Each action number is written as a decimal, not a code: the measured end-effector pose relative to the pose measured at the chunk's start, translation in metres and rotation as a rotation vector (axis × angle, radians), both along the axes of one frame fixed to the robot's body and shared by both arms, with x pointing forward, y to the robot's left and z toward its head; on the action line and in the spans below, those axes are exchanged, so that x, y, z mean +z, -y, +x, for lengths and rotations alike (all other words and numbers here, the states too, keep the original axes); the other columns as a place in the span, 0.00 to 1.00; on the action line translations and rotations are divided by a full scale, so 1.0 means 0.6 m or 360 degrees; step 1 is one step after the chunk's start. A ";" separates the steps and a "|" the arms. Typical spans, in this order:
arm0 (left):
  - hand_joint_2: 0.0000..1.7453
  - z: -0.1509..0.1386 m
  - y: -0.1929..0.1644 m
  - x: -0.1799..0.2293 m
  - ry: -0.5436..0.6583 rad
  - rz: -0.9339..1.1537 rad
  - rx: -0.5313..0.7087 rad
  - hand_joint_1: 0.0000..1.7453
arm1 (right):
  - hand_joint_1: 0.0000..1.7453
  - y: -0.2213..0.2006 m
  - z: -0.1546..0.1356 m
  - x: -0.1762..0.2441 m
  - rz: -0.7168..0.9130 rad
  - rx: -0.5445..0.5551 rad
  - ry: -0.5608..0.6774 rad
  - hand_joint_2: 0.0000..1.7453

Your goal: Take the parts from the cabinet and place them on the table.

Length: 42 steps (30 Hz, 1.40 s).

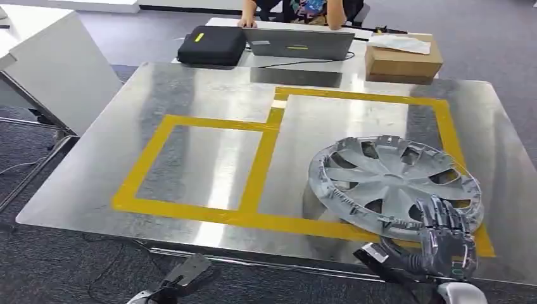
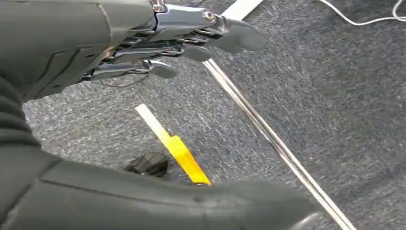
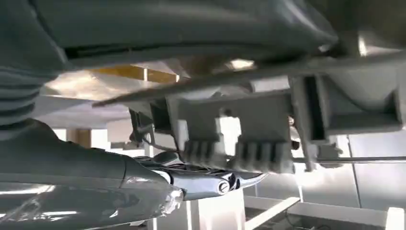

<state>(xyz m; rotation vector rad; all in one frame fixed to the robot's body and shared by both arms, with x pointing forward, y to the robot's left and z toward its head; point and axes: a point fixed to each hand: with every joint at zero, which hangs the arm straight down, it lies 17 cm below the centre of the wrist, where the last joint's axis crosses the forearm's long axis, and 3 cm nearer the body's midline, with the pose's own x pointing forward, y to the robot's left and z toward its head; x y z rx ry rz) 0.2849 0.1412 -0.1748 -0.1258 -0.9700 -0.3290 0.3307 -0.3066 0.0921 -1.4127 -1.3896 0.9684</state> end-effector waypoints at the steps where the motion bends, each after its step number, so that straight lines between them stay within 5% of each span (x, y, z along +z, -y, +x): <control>1: 0.00 -0.001 0.000 0.000 -0.0001 0.0000 0.0003 0.00 | 0.00 -0.003 -0.002 0.003 0.0017 0.0003 0.0007 0.00; 7: 0.00 -0.001 -0.001 -0.001 -0.0001 0.0002 0.0004 0.00 | 0.00 -0.001 -0.007 0.013 0.0061 -0.0030 0.0030 0.00; 8: 0.00 -0.002 -0.001 -0.001 -0.0001 0.0002 0.0003 0.00 | 0.00 -0.001 -0.007 0.015 0.0065 -0.0034 0.0034 1.00; 12: 0.00 -0.001 -0.001 -0.001 -0.0001 0.0002 0.0009 0.00 | 0.00 -0.004 -0.009 0.016 0.0114 -0.0015 0.0033 1.00; 18: 0.00 -0.003 -0.012 -0.003 0.0008 0.0015 0.0049 0.00 | 0.00 -0.035 -0.020 0.025 0.0561 0.0139 0.0030 1.00; 26: 0.00 -0.002 -0.018 -0.004 0.0018 0.0029 0.0057 0.00 | 0.00 -0.043 -0.037 -0.016 0.0902 0.0122 -0.0172 1.00; 32: 0.00 -0.002 -0.019 -0.004 0.0020 0.0031 0.0058 0.00 | 0.00 -0.038 -0.041 -0.023 0.0927 0.0106 -0.0200 1.00; 38: 0.00 -0.004 -0.025 -0.005 0.0021 0.0041 0.0064 0.00 | 0.00 -0.025 -0.054 -0.064 0.1324 0.0155 -0.0386 1.00; 42: 0.00 -0.002 -0.027 -0.003 0.0036 0.0035 0.0070 0.00 | 0.00 -0.024 -0.063 -0.042 0.1292 0.0225 -0.0302 1.00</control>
